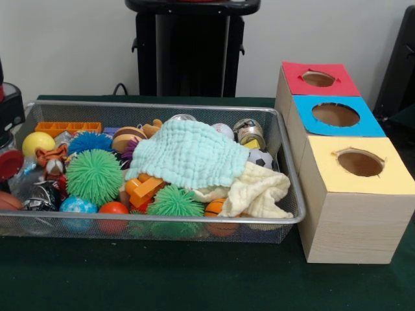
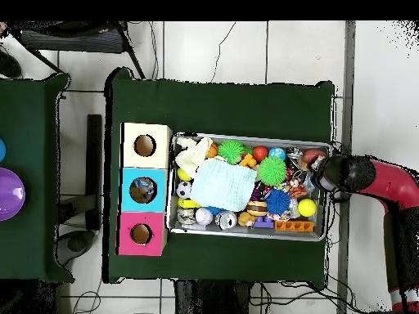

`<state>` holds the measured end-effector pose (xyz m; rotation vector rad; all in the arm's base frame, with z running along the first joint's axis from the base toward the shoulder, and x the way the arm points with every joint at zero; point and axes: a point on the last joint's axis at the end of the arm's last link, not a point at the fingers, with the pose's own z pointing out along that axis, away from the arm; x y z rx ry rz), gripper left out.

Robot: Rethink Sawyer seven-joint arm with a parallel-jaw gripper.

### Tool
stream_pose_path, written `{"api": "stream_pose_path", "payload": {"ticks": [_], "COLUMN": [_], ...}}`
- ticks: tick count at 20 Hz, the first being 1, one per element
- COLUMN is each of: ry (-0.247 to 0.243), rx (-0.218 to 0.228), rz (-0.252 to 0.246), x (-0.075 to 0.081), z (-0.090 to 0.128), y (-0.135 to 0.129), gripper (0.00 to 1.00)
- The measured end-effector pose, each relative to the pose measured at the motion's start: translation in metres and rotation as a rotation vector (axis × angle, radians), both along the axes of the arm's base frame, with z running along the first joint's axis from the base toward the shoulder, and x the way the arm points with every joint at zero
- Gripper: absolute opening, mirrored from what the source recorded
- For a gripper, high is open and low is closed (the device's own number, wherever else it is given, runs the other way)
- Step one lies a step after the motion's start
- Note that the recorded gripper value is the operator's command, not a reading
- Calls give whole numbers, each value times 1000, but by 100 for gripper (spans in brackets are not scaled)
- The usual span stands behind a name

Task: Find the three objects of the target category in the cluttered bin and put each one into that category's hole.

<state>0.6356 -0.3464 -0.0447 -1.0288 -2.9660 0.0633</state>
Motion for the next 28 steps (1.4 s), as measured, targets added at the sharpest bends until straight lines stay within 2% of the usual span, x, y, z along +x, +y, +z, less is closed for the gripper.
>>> {"api": "stream_pose_path", "payload": {"ticks": [7, 13, 28], "ry": [9, 8, -14], "rx": [9, 3, -23], "rz": [0, 1, 4], "x": [-4, -4, 4], "z": [-9, -6, 25], "y": [3, 1, -5], "gripper": [0, 0, 0]}}
